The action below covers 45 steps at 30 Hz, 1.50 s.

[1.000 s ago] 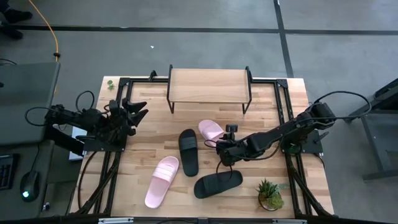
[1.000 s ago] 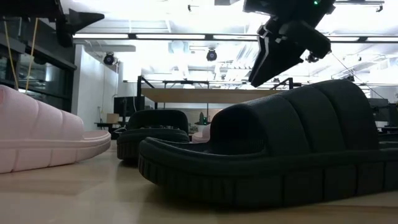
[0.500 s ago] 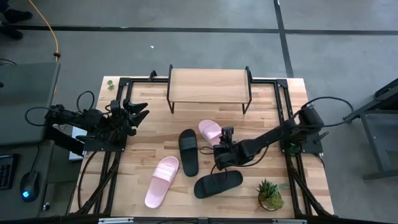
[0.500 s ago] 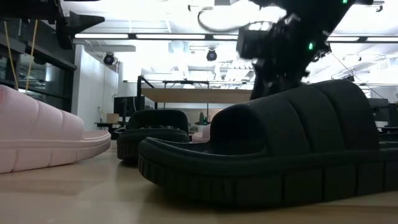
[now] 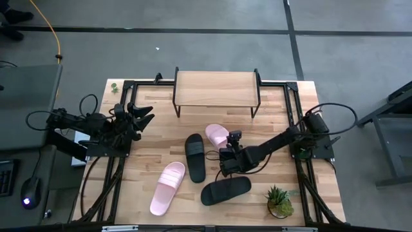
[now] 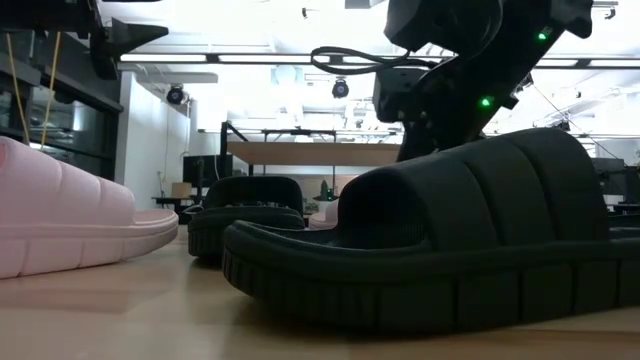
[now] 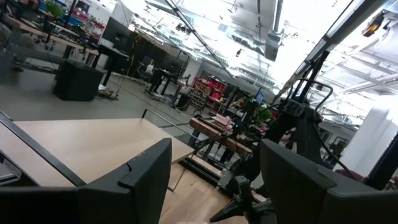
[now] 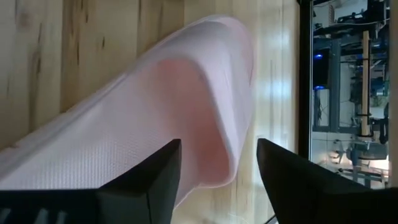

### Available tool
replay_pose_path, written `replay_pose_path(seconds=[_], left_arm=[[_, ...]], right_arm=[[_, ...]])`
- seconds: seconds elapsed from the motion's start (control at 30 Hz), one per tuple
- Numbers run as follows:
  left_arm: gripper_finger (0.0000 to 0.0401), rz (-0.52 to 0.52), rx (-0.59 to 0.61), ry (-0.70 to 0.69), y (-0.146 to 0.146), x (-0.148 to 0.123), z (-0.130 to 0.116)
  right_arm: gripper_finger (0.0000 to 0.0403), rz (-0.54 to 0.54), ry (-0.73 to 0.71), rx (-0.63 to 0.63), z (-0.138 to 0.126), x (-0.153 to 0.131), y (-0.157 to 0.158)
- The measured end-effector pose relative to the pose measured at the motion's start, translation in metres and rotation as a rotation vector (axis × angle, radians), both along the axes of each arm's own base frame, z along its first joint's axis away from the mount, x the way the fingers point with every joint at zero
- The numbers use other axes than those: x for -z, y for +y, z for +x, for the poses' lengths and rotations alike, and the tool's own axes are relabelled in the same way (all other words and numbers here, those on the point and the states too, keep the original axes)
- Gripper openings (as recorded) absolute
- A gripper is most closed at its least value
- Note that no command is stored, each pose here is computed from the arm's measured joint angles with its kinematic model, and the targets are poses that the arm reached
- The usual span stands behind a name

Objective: Pick and place slides into the shelf
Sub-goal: Put the top pink slides on the shelf

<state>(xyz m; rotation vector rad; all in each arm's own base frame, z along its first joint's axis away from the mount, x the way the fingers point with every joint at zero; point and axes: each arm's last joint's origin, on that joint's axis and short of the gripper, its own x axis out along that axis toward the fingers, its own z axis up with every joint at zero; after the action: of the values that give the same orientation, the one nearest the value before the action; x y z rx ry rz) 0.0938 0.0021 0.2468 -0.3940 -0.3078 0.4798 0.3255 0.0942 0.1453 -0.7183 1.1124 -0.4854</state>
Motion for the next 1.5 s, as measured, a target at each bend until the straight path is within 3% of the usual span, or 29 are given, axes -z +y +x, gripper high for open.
replay_pose_path(seconds=[0.4, 0.87, 1.23, 1.5], left_arm=[[0.0225, -0.001, -0.003, 0.0, 0.0, 0.0, 0.0], [0.0225, -0.001, -0.003, 0.0, 0.0, 0.0, 0.0], [0.0225, -0.001, -0.003, -0.001, 0.0, 0.0, 0.0], [0.0225, -0.001, -0.003, -0.001, 0.0, 0.0, 0.0]], right_arm=[[0.0209, 0.034, -0.071, 0.052, 0.012, -0.002, -0.018], [0.0209, 0.049, -0.124, 0.066, 0.015, -0.002, -0.017], [0.0208, 0.027, -0.052, 0.073, 0.026, 0.033, -0.024], [0.0171, 0.03, -0.105, 0.1, 0.024, 0.023, -0.026]])
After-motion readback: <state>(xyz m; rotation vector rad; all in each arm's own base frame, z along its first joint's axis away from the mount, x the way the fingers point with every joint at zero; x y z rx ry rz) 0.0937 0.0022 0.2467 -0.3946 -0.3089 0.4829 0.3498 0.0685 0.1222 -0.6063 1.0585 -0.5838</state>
